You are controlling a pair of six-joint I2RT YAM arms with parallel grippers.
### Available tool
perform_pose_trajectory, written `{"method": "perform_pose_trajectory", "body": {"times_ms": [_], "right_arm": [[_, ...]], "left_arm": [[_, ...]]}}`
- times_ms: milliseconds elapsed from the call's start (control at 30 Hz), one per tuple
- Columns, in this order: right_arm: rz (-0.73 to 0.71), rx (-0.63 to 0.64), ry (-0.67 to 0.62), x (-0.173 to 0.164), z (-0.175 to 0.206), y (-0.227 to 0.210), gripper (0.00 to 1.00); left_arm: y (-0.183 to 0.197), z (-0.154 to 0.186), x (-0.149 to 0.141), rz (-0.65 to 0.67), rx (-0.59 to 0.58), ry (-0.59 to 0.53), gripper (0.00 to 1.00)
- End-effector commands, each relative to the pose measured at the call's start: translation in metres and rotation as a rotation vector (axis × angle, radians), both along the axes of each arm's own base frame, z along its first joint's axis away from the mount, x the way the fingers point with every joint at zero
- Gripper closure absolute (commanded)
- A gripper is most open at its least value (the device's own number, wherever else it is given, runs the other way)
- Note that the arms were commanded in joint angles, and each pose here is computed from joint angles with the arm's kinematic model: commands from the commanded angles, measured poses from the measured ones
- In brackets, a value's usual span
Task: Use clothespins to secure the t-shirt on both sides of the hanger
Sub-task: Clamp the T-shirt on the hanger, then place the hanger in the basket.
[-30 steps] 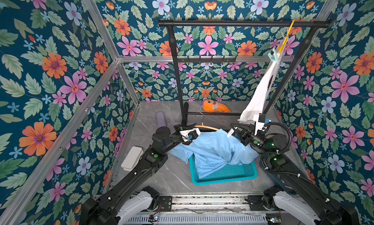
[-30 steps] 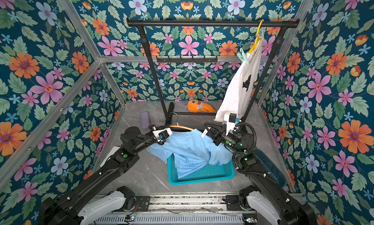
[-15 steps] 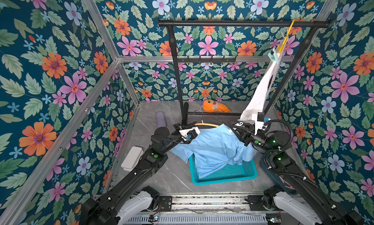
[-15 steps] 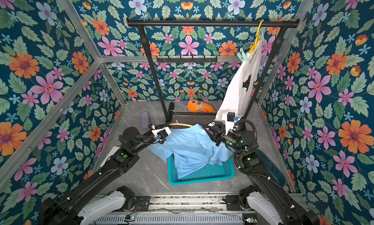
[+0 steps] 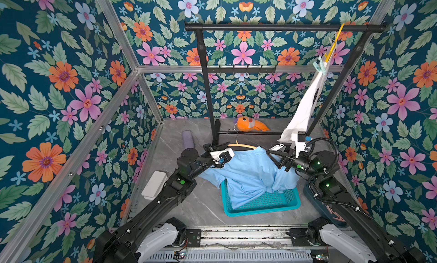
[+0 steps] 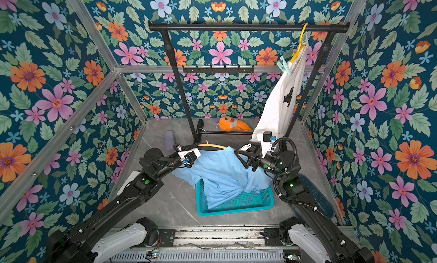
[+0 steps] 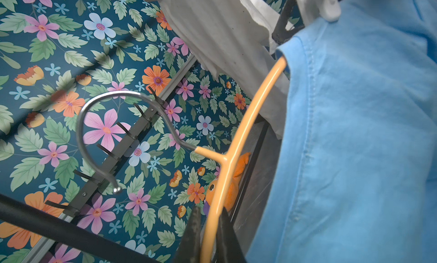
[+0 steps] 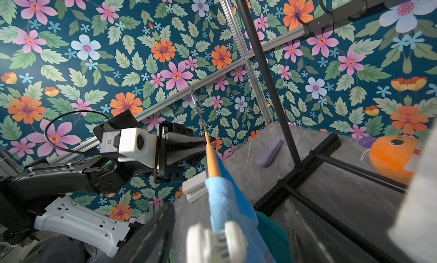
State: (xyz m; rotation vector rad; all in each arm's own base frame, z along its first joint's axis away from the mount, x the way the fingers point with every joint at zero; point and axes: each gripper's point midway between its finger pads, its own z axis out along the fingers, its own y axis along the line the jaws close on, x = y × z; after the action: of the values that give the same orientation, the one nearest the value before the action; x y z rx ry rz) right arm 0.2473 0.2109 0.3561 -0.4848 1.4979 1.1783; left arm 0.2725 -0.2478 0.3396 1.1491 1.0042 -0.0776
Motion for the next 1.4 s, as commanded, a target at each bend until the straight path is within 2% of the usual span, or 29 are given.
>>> {"method": "perform_pose_trajectory", "body": {"times_ms": [0, 67, 367, 500, 633, 733, 833, 967, 1067, 1200, 1267, 1367], "right_arm": [[-0.032, -0.034, 0.075, 0.002, -0.016, -0.003, 0.11], [-0.071, -0.047, 0.084, 0.002, -0.016, -0.009, 0.01], [-0.283, -0.098, 0.188, -0.007, -0.020, -0.047, 0.00], [-0.334, -0.128, 0.227, -0.022, -0.022, -0.062, 0.00], [-0.386, -0.140, 0.254, -0.034, -0.016, -0.076, 0.00], [-0.476, -0.148, 0.315, -0.039, -0.015, -0.094, 0.00], [-0.677, -0.156, 0.411, -0.044, -0.020, -0.132, 0.00], [-1.003, -0.219, 0.596, -0.060, -0.045, -0.192, 0.01], [-1.140, -0.283, 0.737, -0.068, -0.071, -0.213, 0.10], [-1.361, -0.337, 0.973, -0.087, -0.109, -0.240, 0.12], [-1.418, -0.360, 1.048, -0.093, -0.125, -0.247, 0.12], [-1.364, -0.333, 1.098, -0.085, -0.151, -0.240, 0.14]], "left_arm": [[0.007, 0.050, 0.000, 0.025, -0.160, -0.089, 1.00], [0.008, 0.044, 0.004, 0.044, -0.144, -0.079, 1.00], [0.004, 0.024, 0.013, 0.060, -0.081, -0.033, 1.00], [0.003, 0.013, 0.018, 0.073, -0.053, -0.001, 1.00], [-0.003, 0.002, 0.020, 0.053, -0.001, 0.036, 1.00], [-0.010, -0.013, 0.018, 0.027, 0.082, 0.073, 1.00], [-0.012, -0.024, 0.015, 0.017, 0.137, 0.100, 1.00], [-0.023, -0.048, 0.008, 0.021, 0.269, 0.098, 1.00], [-0.032, -0.067, 0.006, 0.043, 0.361, 0.090, 1.00], [-0.042, -0.090, 0.008, 0.050, 0.435, 0.114, 1.00], [-0.044, -0.098, 0.011, 0.053, 0.445, 0.135, 1.00], [-0.044, -0.110, 0.016, 0.075, 0.464, 0.143, 1.00]]}}
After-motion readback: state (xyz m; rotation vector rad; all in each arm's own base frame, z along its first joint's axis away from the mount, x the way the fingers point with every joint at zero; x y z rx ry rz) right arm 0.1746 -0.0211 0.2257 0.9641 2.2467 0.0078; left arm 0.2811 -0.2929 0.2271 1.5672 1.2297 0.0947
